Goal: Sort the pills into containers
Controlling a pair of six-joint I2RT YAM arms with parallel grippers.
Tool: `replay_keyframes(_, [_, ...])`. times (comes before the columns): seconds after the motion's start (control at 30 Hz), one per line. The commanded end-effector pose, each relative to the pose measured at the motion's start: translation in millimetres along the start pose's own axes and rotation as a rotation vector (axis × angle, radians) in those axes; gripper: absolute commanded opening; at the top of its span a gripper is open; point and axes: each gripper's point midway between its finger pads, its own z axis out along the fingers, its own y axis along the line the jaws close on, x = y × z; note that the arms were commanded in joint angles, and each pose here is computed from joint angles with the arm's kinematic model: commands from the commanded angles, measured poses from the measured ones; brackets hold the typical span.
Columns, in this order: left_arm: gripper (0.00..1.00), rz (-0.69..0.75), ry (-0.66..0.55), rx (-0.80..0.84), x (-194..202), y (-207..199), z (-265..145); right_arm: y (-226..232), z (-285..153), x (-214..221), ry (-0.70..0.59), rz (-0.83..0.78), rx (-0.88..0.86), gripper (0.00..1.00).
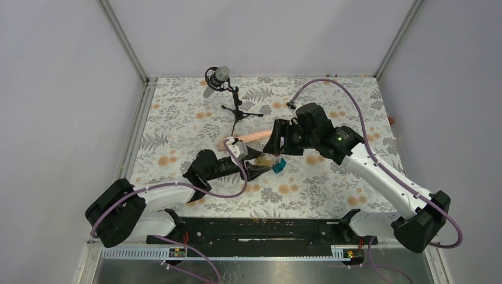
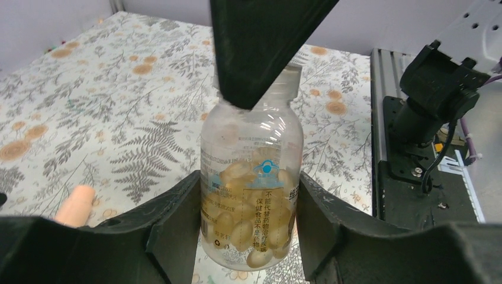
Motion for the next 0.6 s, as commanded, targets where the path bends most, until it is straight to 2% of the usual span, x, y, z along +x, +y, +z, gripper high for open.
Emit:
replay_keyframes(0.0, [0.00, 0.082, -0.135, 0.050, -47, -9, 10, 20, -15, -24, -0.108, -0.044, -0.039, 0.80])
replay_keyframes(0.1, [0.00, 0.051, -0.125, 0.069, -41, -13, 7, 30, -29, -30, -0.150, -0.123, -0.094, 0.92])
replay_keyframes(0.2, [0.00, 0.027, -0.123, 0.114, -41, -22, 7, 41, -41, -34, -0.182, -0.217, -0.155, 0.99])
replay_keyframes(0.33, [0.00, -0.003, -0.120, 0.196, -46, -34, 6, 51, -55, -28, -0.164, -0.358, -0.221, 0.99])
replay_keyframes(0.57, [0.00, -0.090, -0.082, 0.442, -66, -73, -2, 45, -77, 2, -0.023, -0.607, -0.260, 0.98])
